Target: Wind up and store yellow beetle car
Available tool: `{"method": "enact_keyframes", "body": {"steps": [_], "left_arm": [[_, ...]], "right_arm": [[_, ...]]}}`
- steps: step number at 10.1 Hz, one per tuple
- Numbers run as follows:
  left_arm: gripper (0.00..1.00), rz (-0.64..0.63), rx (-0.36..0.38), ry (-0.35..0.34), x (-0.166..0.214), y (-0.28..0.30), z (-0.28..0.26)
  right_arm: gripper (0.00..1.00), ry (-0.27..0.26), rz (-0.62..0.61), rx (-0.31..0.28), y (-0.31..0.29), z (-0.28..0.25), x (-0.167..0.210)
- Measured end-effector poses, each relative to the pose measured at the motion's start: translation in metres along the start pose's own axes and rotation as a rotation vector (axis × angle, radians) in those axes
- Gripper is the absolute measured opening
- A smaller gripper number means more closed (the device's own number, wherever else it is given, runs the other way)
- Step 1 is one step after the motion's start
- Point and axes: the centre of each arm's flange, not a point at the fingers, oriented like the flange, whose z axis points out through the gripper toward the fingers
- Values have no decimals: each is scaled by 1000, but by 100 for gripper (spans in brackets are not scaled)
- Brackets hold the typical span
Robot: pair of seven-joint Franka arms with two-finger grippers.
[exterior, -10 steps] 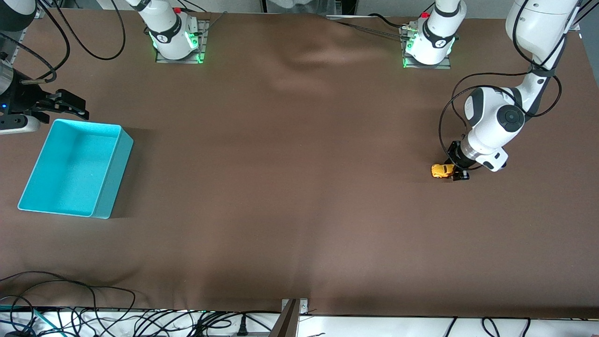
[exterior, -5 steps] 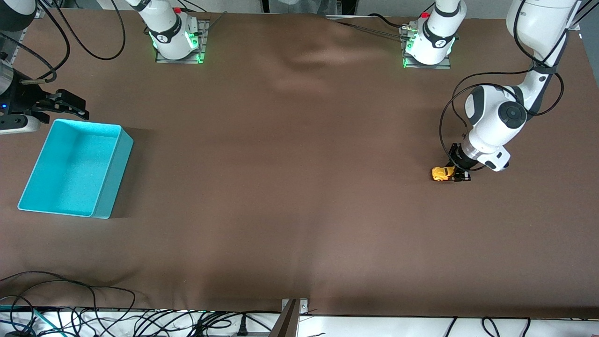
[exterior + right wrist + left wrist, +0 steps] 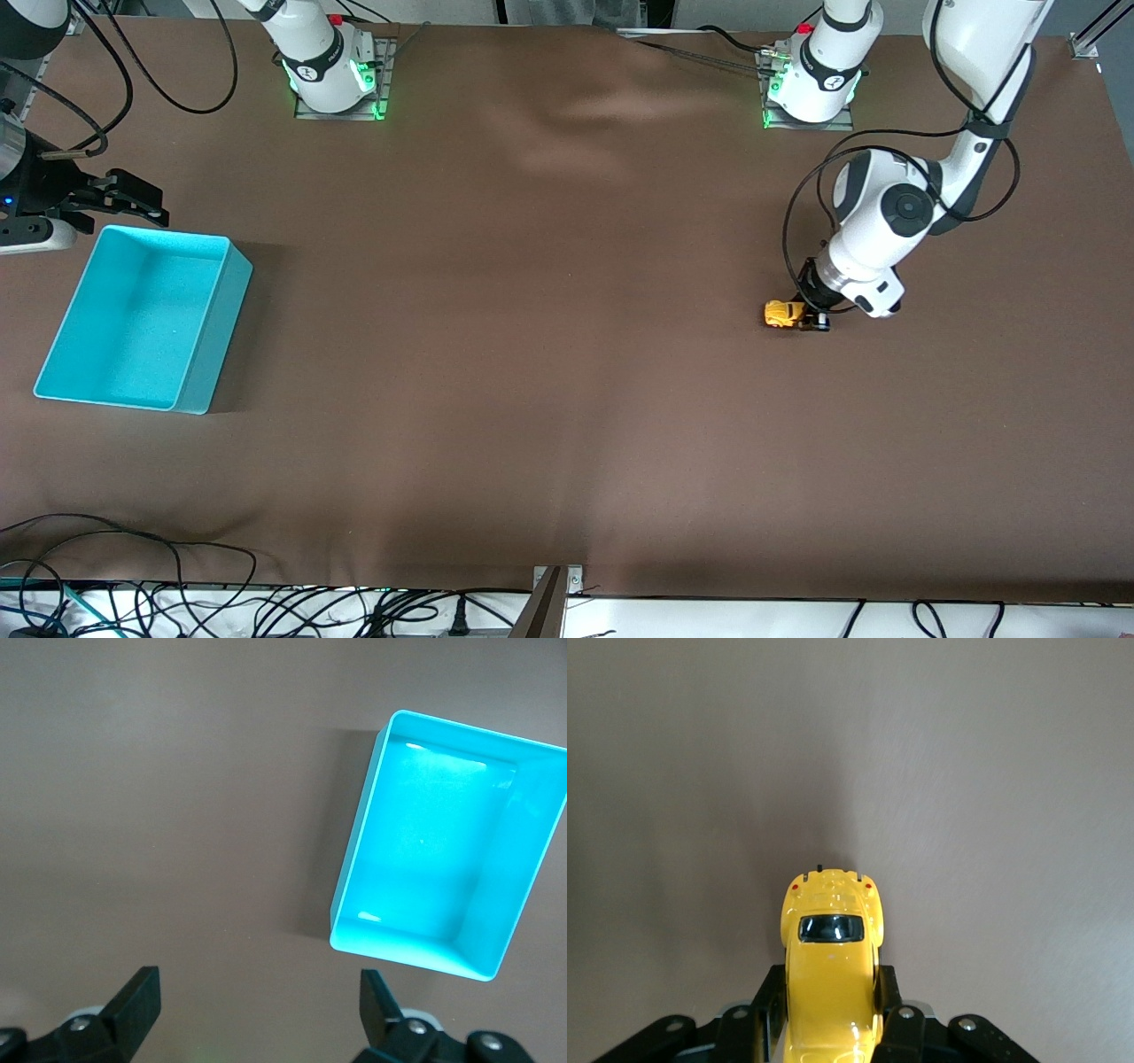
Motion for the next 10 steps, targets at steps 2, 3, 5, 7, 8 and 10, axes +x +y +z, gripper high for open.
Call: {"method": "enact_keyframes", "body": {"steps": [2,3,5,7,8,10], "left_arm": [[45,-5,21,3,-5,-5,10],[45,3,29,17,-5,-6,15],[45,26,34,57,-4,-9,22],[45,27,32,76,5,-8,22],[45,16,32,79,13,-7,22],[45,-3,32,92,31,-5,21]], "right_arm": [[100,0,0,0,0,0,0],[100,0,0,0,0,0,0],[100,0,0,0,0,0,0],[100,0,0,0,0,0,0],[100,0,0,0,0,0,0],[100,0,0,0,0,0,0]]}}
